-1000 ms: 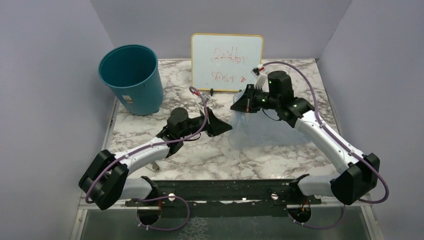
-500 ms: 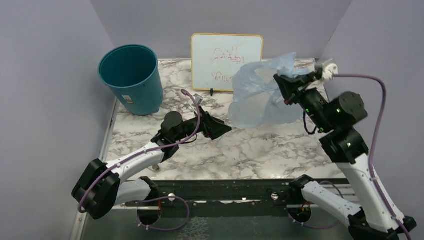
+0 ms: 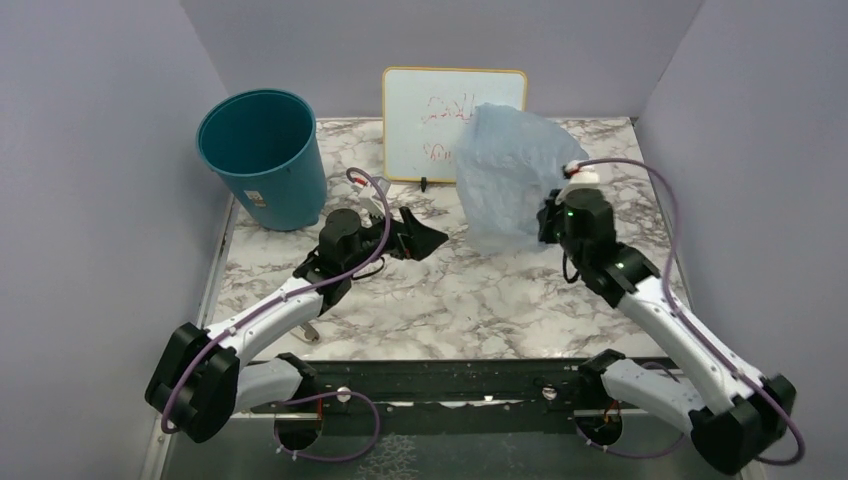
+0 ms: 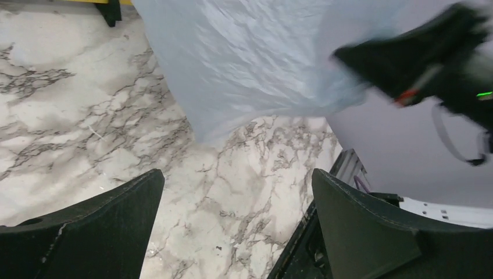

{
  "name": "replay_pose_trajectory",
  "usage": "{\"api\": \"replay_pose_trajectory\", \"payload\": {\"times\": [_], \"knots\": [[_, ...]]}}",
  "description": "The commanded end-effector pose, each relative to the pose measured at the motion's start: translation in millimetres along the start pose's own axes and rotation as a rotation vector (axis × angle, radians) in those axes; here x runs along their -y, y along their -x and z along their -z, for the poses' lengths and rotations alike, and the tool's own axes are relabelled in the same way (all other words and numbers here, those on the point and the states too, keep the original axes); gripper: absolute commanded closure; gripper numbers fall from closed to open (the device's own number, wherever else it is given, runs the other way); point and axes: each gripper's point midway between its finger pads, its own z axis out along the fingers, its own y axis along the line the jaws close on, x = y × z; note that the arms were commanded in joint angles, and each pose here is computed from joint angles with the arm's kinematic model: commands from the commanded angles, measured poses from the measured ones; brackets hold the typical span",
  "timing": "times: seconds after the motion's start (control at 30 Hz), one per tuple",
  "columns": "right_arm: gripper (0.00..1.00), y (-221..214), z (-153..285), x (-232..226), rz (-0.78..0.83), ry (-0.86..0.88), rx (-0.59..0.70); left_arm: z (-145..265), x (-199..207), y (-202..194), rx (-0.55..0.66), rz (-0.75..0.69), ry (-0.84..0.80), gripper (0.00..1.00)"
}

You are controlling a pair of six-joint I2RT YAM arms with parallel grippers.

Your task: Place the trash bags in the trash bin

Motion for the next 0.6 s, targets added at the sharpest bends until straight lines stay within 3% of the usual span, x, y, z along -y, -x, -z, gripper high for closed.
{"api": "replay_pose_trajectory", "payload": {"times": [0.0,0.1,0.3,0.43,0.5,0.57], "knots": [[0.99,149,69,49,-0.193,-0.269,0.528,-2,-18,17,0.022,-0.033,0.103,0.01],[0.99,167,85,79,-0.081,-0.475,0.536,0,-29,23,0.018,-0.038,0.156,0.01],[1.0,195,126,89,-0.127,-0.503,0.643,1,-43,28,-0.018,-0.045,0.219,0.01],[0.99,198,169,122,-0.192,-0.673,0.724,1,-42,28,-0.022,-0.044,0.206,0.01],[0.99,205,193,129,-0.15,-0.693,0.819,2,-41,26,-0.029,-0.039,0.2,0.01],[0.99,206,212,140,-0.148,-0.766,0.832,1,-41,22,-0.036,-0.027,0.186,0.01]]}}
